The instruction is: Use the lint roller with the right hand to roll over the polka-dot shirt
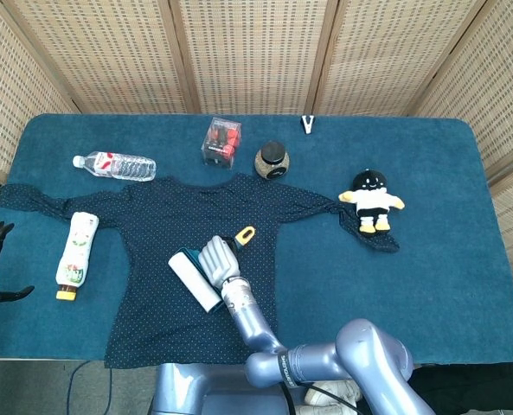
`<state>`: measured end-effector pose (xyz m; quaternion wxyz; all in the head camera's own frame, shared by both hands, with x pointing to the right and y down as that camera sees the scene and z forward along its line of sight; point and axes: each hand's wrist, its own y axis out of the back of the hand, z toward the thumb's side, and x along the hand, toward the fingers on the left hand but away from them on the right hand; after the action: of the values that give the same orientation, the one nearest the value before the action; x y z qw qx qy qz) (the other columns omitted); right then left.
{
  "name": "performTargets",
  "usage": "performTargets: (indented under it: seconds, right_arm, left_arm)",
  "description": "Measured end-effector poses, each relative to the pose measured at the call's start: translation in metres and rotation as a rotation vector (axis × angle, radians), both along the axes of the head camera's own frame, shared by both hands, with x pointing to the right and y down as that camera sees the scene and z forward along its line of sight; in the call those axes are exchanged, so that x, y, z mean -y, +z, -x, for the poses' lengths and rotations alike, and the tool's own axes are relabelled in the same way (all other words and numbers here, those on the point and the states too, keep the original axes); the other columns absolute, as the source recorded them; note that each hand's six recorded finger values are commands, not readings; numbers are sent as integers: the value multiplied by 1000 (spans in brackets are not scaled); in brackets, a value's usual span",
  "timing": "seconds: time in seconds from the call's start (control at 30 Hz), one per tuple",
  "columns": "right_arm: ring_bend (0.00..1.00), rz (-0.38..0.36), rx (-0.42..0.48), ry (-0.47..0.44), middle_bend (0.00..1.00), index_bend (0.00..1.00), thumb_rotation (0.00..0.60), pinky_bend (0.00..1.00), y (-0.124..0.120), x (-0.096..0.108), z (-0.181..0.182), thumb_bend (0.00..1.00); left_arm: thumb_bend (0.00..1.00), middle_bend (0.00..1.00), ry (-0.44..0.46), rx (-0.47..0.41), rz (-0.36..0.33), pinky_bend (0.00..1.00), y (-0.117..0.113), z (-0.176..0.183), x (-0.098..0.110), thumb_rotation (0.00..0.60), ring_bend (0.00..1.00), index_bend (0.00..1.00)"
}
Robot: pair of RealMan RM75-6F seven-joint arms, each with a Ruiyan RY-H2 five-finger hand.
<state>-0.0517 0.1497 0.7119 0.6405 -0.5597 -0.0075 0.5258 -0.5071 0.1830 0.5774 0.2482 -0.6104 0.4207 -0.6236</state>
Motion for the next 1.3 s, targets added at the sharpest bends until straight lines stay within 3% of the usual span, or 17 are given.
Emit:
performTargets:
  seconds: [0.3,0.77,0.97,1.03,1.07,1.1,1.17,1.2,1.3]
  right_arm:
    - [1000,-13,-27,16,1000,691,600,1000,5,5,-8,944]
    - [1000,-94,-187,193,1000,689,600,1000,29,65,-93,943]
    - [1000,-103,-211,238,1000,682,600,1000,29,75,-115,940]
    - [1000,-101,-196,247,1000,609,600,1000,27,74,-116,836]
    - [1000,-99,-186,257,1000,472,600,1000,25,73,-116,672]
    - [1000,-97,-180,267,1000,296,600,1000,23,73,-116,445]
    - [1000,-94,-163,293,1000,65,600,1000,19,73,-118,115]
    - [1000,-94,-154,304,1000,17,600,1000,16,73,-118,24]
    - [1000,-96,-120,328,1000,0,600,1000,7,74,-121,0]
  left_arm:
    - [0,0,-2,3,-1,0,0,1,0,600,0,0]
    - [0,0,3,12,2,0,2,-1,0,600,0,0]
    - [0,0,10,11,0,0,1,-4,-1,600,0,0]
    - [0,0,15,7,-4,0,0,-6,-1,600,0,0]
    - [0,0,16,6,-6,0,-1,-6,-2,600,0,0]
    - [0,0,17,3,-9,0,-2,-7,-2,600,0,0]
    - [0,0,18,-2,-13,0,-4,-7,-3,600,0,0]
    - [0,0,18,-6,-15,0,-5,-7,-3,600,0,0]
    - [0,0,17,-17,-21,0,-8,-6,-4,600,0,0]
